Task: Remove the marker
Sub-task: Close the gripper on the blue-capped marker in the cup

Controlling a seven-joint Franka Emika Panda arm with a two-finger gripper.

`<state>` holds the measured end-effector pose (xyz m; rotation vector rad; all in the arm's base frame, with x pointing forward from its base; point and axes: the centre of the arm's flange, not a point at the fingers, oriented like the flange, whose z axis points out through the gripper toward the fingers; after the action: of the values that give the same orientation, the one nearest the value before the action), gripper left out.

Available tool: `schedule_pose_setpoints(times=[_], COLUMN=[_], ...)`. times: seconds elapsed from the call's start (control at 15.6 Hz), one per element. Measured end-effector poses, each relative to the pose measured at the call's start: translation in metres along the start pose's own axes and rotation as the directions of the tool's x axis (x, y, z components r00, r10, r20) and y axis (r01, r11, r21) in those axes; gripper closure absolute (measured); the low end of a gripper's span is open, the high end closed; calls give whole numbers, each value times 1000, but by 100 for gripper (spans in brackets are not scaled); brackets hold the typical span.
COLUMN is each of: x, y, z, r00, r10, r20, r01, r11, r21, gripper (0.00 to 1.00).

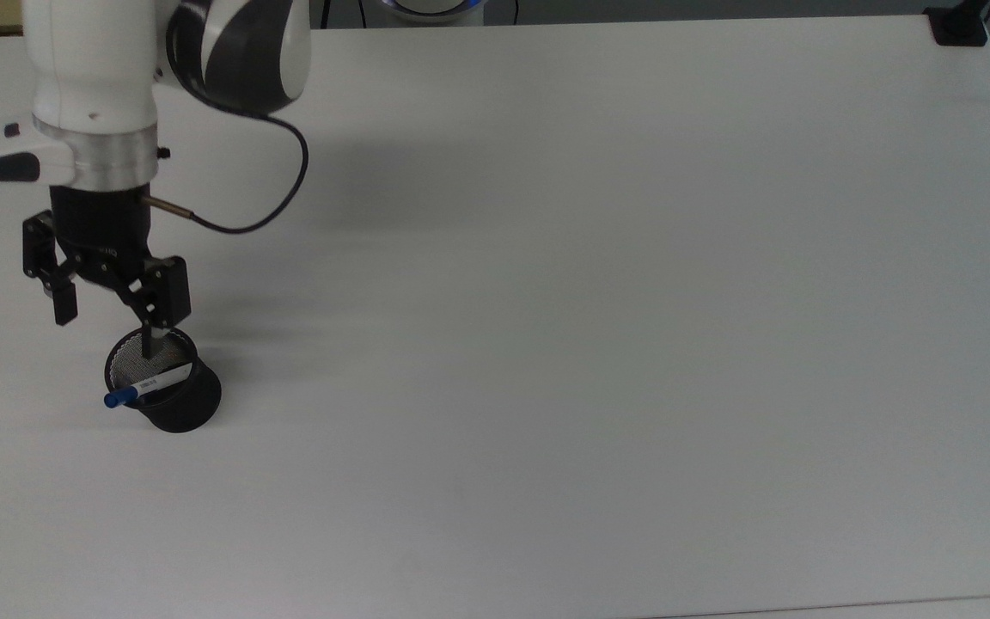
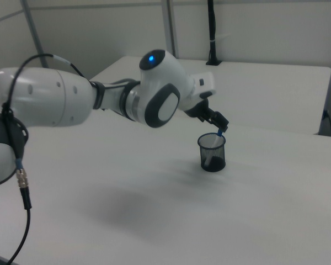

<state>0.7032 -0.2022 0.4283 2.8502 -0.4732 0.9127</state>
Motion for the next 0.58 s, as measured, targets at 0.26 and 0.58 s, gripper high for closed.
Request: schedule_pose_setpoints(times=[0.26, 0.58], x=[-11, -16], y=[-2, -2], z=[31, 54], r00=[998, 994], r10=[-7, -10], r20=[-55, -110], r01=[8, 11], r11=[1000, 1000], r21=[4, 8], gripper=[4, 19])
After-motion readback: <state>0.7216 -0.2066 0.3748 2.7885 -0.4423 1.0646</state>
